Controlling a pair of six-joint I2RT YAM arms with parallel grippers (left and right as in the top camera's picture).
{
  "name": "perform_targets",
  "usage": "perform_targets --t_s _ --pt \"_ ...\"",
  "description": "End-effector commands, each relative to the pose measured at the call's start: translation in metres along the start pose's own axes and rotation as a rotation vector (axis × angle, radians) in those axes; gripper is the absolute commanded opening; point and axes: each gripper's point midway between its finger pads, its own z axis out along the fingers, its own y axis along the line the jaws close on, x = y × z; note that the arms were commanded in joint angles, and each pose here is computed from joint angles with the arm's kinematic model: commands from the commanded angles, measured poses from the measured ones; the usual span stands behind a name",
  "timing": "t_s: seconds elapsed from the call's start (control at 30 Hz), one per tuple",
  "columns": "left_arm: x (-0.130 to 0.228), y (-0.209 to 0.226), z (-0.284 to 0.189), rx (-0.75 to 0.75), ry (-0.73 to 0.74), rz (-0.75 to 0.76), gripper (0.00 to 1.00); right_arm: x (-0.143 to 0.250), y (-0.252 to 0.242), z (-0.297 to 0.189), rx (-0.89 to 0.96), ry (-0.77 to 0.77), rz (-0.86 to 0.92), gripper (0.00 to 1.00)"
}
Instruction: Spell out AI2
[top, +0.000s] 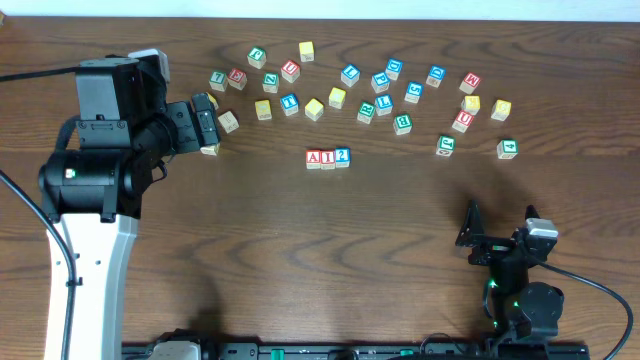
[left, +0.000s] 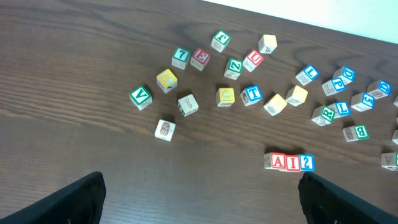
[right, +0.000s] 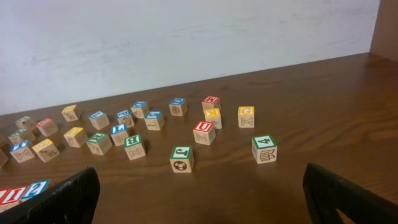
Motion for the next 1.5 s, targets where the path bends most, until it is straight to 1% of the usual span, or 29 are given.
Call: perform_targets --t_s 0.0,0.4,0.53,0.57,0.63,0.67,0.77,0.87,0.93,1.1,1.33,1.47 --pt "-0.006 0.001 -0.004 -0.005 -0.019 0.001 0.98 0.0 0.0 0.0 -0.003 0.0 0.005 0.99" --pt "-0.001 0.002 -0.005 -0.008 -0.005 0.0 0.98 0.0 0.0 0.0 -0.003 0.0 0.005 0.99" --pt "-0.007 0.011 -0.016 -0.061 -0.059 0.008 0.97 0.0 0.0 0.0 -0.003 0.0 0.005 0.99" --pt "-0.008 0.012 -0.02 -0.069 -0.077 0.032 0.98 0.0 0.0 0.0 -0.003 0.0 0.005 0.99" --pt "-0.011 0.012 -0.025 -0.068 -0.129 0.128 0.98 0.0 0.0 0.0 -0.003 0.0 0.005 0.99" --pt "-0.012 0.011 -0.029 -0.067 -0.176 0.192 0.98 0.0 0.0 0.0 -0.003 0.0 0.005 0.99" --pt "-0.007 0.013 -0.037 -0.073 -0.285 0.292 0.98 0.0 0.0 0.0 -0.003 0.0 0.005 0.99" --pt "0.008 0.024 -0.043 -0.092 -0.405 0.288 0.98 0.0 0.0 0.0 -0.003 0.0 0.005 0.99" --pt "0.024 0.033 -0.045 -0.105 -0.479 0.28 0.98 0.0 0.0 0.0 -0.003 0.0 0.005 0.99" --pt "0.069 0.044 -0.036 -0.097 -0.603 0.277 0.98 0.0 0.0 0.0 -0.003 0.0 0.005 0.99" --pt "0.13 0.056 0.0 -0.084 -0.683 0.283 0.97 0.0 0.0 0.0 -0.003 0.0 0.005 0.99" --pt "0.147 0.06 0.014 -0.084 -0.702 0.284 0.98 0.0 0.0 0.0 -0.003 0.0 0.005 0.99"
